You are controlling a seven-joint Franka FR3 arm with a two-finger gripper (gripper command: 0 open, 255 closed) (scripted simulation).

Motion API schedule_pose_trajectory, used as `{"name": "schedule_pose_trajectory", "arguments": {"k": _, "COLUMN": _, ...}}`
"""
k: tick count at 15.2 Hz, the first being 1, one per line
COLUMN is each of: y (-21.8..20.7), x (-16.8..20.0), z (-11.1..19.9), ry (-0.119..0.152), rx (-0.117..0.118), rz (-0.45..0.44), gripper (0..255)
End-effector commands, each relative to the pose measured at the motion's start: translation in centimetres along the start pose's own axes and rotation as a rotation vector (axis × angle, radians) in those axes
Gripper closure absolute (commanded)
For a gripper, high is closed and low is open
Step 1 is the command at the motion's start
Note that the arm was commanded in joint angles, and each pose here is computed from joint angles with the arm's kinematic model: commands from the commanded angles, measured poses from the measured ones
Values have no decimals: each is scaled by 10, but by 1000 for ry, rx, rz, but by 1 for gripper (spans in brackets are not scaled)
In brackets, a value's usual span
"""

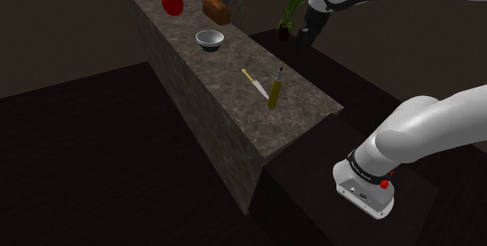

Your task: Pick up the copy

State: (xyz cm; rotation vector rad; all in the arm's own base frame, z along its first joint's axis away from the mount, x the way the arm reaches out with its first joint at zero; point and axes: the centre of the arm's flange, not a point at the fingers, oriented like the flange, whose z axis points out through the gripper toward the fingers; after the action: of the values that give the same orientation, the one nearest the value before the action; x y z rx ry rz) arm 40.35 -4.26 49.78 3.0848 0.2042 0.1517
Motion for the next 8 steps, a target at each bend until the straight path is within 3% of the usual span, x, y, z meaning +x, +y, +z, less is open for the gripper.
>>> {"name": "schedule_pose_trajectory", "arguments": {"k": 1, "y": 4, "x": 11, "z": 22, "ry": -3, "rx": 16, "rz": 2, "gripper": 0}}
{"name": "schedule_pose_trajectory", "arguments": {"k": 8, "y": 22, "x": 53, "z": 105, "ry": -18, "rx": 72, "rz": 8, "gripper": 0}}
